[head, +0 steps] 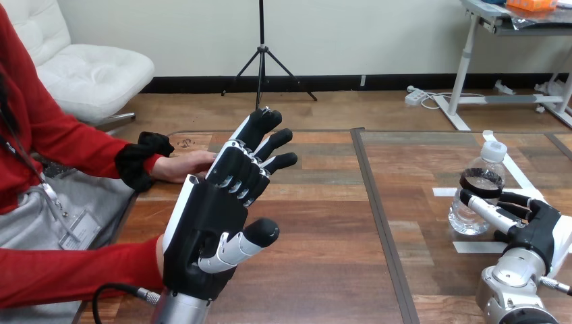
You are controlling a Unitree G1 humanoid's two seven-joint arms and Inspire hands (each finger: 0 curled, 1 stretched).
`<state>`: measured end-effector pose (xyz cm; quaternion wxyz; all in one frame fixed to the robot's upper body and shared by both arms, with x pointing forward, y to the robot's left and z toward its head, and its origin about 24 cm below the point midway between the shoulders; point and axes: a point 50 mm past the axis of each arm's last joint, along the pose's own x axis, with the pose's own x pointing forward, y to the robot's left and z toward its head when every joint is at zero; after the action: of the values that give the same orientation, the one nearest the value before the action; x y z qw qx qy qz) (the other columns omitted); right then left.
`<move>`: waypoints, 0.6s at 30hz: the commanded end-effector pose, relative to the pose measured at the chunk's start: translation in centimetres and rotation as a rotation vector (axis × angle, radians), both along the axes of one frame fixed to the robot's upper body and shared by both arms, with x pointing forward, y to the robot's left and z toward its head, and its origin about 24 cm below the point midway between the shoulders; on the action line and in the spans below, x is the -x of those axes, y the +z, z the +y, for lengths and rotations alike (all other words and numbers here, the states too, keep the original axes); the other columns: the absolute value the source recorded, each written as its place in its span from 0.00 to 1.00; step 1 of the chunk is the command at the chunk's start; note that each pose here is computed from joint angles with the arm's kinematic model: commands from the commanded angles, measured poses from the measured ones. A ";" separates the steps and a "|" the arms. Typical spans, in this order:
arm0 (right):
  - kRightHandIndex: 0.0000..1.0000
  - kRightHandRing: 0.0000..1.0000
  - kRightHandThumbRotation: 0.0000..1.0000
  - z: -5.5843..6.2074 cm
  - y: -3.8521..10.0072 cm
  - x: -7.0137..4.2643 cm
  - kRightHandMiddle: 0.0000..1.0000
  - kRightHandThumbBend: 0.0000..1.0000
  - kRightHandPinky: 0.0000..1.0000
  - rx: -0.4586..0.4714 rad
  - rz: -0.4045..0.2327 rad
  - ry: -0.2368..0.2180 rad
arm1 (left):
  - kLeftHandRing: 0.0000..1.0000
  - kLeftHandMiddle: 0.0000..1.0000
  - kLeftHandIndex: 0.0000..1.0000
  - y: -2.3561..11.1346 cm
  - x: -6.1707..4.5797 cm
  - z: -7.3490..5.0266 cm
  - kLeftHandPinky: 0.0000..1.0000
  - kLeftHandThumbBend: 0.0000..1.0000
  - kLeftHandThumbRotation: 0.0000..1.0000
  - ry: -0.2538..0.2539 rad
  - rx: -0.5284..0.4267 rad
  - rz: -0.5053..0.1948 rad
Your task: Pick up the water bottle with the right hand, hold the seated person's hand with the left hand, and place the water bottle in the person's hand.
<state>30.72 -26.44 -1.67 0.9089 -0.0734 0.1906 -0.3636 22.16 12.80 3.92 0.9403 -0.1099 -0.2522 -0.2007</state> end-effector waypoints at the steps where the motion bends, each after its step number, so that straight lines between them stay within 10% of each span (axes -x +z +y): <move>1: 0.51 0.59 0.00 0.5 2.7 -2.2 0.59 0.90 0.53 0.007 -0.106 0.009 | 0.89 0.93 0.91 1.6 -1.0 -0.8 0.81 1.00 0.57 -0.026 0.015 -0.073; 18: 0.54 0.59 0.00 0.7 2.7 -2.2 0.59 0.94 0.54 -0.012 -0.132 0.025 | 0.91 0.94 0.91 1.7 -1.6 -1.6 0.83 1.00 0.56 -0.081 0.037 -0.067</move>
<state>30.72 -26.45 -1.66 0.9093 -0.0694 0.1890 -0.3642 22.40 12.29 3.97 0.9356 -0.1219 -0.2494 -0.2180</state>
